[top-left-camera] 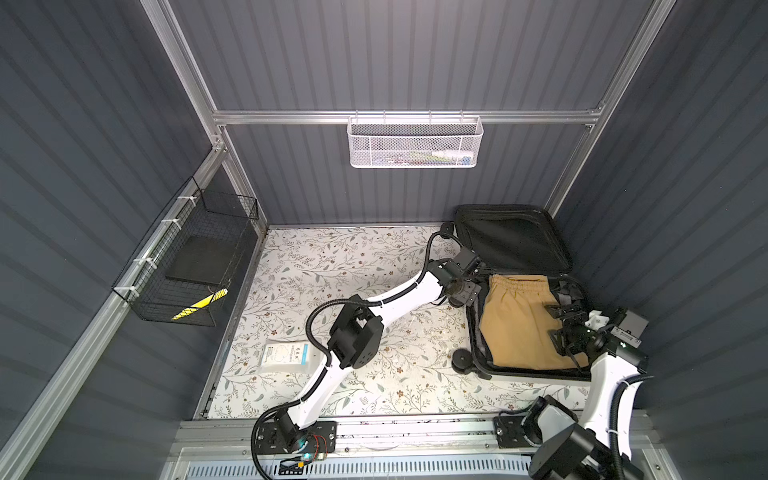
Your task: Pack the luggage
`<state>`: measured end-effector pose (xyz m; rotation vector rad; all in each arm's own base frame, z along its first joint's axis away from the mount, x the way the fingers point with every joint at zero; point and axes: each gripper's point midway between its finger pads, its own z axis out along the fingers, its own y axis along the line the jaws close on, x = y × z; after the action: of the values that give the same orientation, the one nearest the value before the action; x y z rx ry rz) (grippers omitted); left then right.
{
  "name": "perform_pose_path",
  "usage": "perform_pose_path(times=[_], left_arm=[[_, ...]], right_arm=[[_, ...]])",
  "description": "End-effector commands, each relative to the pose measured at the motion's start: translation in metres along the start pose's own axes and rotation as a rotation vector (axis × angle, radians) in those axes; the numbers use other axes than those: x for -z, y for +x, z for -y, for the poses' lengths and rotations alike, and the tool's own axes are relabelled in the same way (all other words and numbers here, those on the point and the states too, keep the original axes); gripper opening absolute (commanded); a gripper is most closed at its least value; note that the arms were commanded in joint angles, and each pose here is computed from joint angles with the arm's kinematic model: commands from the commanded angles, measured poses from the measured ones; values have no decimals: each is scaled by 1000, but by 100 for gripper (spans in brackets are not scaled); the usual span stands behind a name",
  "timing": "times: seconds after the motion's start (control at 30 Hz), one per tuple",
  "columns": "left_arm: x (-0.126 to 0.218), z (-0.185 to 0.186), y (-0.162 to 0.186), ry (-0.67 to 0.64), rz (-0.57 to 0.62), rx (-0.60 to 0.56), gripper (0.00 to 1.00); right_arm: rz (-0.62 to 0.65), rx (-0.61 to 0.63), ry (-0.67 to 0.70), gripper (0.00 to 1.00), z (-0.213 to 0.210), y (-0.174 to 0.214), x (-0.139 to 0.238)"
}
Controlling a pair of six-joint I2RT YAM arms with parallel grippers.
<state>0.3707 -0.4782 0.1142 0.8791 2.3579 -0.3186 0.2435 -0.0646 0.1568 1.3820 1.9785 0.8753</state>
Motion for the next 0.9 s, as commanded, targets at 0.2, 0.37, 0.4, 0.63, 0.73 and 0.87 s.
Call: perform_pose_path(times=[0.2, 0.37, 0.4, 0.63, 0.73, 0.87], left_arm=[[3, -100, 60, -236, -160, 88, 78], [11, -128, 78, -276, -184, 143, 77], [14, -133, 81, -285, -186, 150, 77], [37, -177, 105, -351, -195, 214, 75], [49, -199, 117, -380, -200, 254, 75], [63, -228, 134, -416, -208, 312, 75]], right_arm=[[-109, 117, 44, 79, -16, 6, -41], [-182, 171, 73, 79, -26, 26, -66], [-190, 181, 72, 79, -29, 31, -69], [-251, 262, 62, 79, -56, 64, -87], [-268, 298, 49, 79, -71, 74, -90], [-288, 355, 15, 79, -98, 88, -90]])
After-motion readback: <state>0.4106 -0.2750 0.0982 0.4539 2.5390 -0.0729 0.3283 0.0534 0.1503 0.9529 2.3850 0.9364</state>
